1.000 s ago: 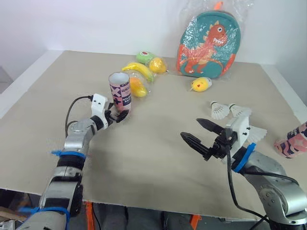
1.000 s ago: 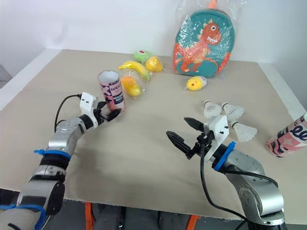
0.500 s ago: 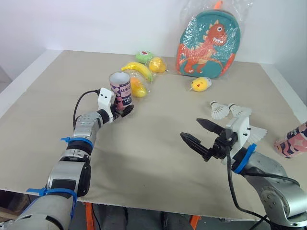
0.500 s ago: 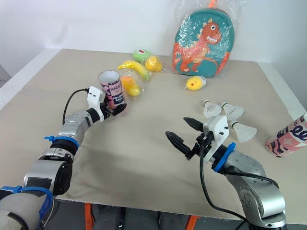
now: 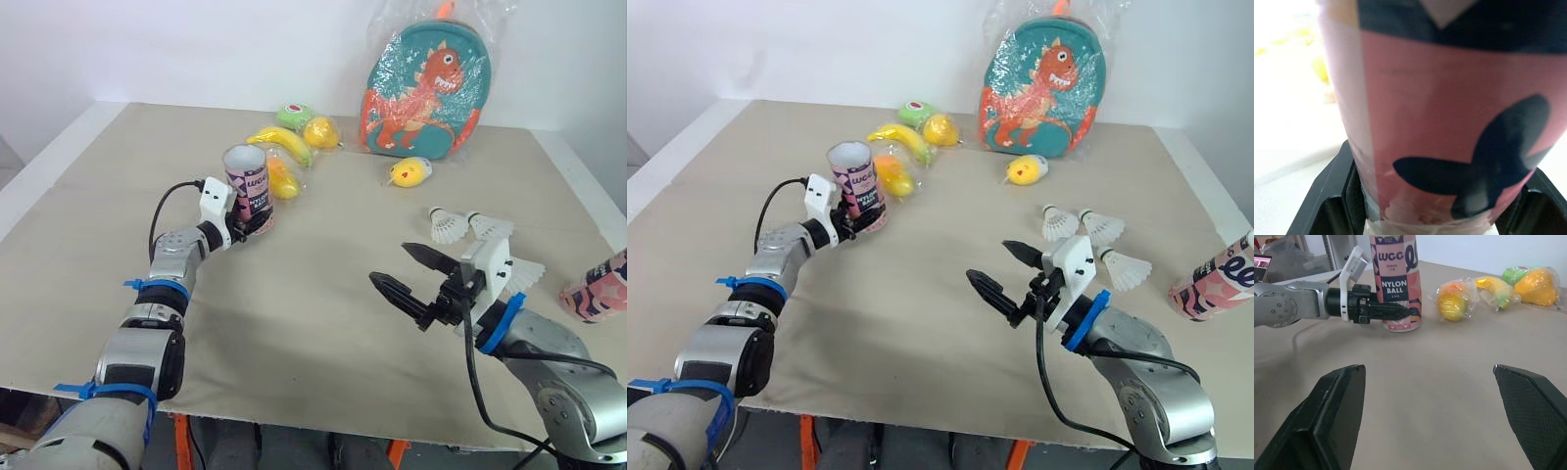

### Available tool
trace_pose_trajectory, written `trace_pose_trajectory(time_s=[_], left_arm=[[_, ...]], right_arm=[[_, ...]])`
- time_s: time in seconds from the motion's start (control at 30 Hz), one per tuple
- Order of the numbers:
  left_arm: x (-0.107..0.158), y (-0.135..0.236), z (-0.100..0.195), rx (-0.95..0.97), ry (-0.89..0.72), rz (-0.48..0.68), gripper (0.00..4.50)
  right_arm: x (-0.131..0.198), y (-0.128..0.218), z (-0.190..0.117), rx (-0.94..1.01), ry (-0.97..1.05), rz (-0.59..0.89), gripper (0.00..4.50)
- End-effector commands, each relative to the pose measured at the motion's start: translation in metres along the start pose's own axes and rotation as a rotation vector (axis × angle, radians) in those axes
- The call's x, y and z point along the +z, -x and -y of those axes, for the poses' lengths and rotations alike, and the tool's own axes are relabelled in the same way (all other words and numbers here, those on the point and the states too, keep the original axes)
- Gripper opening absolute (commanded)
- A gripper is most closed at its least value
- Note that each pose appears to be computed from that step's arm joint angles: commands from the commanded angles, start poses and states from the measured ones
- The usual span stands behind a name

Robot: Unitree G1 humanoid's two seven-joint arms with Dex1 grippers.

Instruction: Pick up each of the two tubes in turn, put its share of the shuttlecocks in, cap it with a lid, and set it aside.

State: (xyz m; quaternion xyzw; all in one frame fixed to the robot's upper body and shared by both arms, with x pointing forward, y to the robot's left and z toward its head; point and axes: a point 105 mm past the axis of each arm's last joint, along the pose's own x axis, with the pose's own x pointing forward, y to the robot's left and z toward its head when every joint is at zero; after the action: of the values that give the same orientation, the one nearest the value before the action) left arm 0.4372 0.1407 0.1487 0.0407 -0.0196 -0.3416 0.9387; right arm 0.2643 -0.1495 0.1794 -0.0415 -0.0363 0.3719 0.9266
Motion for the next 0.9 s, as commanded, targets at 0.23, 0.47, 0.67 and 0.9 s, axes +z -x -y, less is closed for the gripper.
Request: trace_pose_trajectory(time_s=[0.23, 0.47, 0.67, 0.9], left_arm=[[0.023, 0.074, 0.057, -0.699, -0.286, -0.212, 2.74], [0.012, 0.104, 0.067, -0.913, -0.388, -0.529, 2.74], [0.0, 0.113, 0.072, -1.012, -0.45, -0.645, 2.74], [0.001, 0.109, 0.082, -1.077, -0.465, -0.642, 2.74]], right_arm=[[-0.019, 0.014, 0.049, -0.312, 0.032, -0.084, 4.5], [-0.037, -0.002, 0.09, -0.506, 0.013, -0.123, 4.5], [-0.052, -0.021, 0.127, -0.58, 0.031, -0.179, 4.5], [-0.056, -0.05, 0.157, -0.589, 0.06, -0.195, 4.5]])
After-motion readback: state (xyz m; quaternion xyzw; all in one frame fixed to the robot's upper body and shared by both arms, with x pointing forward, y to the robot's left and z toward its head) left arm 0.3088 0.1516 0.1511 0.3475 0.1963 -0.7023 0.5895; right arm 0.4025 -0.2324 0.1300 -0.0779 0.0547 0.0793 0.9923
